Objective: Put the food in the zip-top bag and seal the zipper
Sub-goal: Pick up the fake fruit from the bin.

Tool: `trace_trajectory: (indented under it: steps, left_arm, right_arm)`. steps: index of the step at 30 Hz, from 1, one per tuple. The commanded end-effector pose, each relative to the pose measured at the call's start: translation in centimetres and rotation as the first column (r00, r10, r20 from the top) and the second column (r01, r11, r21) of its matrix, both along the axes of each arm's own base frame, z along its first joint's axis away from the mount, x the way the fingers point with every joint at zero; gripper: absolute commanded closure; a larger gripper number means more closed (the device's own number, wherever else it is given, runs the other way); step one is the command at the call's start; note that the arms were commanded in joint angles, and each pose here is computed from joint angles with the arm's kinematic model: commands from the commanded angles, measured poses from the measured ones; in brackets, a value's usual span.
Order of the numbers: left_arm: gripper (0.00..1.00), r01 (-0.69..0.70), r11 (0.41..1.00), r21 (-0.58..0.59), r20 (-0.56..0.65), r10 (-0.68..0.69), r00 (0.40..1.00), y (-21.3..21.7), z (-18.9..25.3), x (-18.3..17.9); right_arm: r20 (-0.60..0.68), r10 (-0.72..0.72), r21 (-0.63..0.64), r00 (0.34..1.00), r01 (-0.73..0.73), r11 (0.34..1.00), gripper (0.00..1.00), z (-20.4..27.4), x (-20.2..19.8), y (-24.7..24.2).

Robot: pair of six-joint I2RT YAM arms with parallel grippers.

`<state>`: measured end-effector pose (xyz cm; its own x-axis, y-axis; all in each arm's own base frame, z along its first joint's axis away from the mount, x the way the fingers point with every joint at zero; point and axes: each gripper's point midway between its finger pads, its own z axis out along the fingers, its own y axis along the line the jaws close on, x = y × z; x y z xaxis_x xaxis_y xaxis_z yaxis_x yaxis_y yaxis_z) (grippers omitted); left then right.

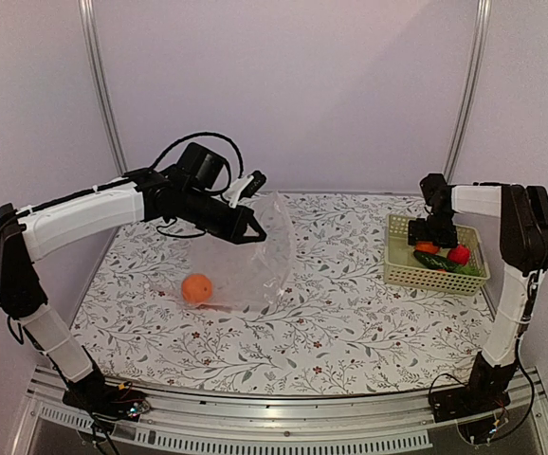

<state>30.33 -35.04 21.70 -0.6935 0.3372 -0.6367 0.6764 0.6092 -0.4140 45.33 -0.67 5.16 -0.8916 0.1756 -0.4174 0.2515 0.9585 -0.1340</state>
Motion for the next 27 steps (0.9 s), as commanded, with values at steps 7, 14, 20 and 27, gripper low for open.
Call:
trace_trajectory:
  steps: [7,14,20,27]
  left_arm:
    - [1.00,0.001,1.000,0.006,-0.003,-0.001,1.000,0.0,-0.1,0.3]
    - [1.00,0.001,1.000,0.007,-0.004,-0.001,1.000,0.0,-0.1,0.3]
    - [1.00,0.001,1.000,0.007,-0.003,-0.001,1.000,0.0,-0.1,0.3]
    - [1.00,0.000,1.000,0.007,0.000,0.000,1.000,0.1,0.0,0.4]
  right_arm:
    - [-0.016,-0.014,0.001,1.000,0.014,1.000,0.11,-1.0,0.9,-0.9]
    - [-0.012,-0.012,0.008,1.000,0.013,1.000,0.18,-0.9,0.9,-0.8]
    - [-0.004,-0.009,0.003,1.000,0.009,1.000,0.20,-0.4,0.7,-0.8]
    - [0.083,-0.015,0.007,0.996,0.014,1.000,0.20,3.4,-0.3,-1.0]
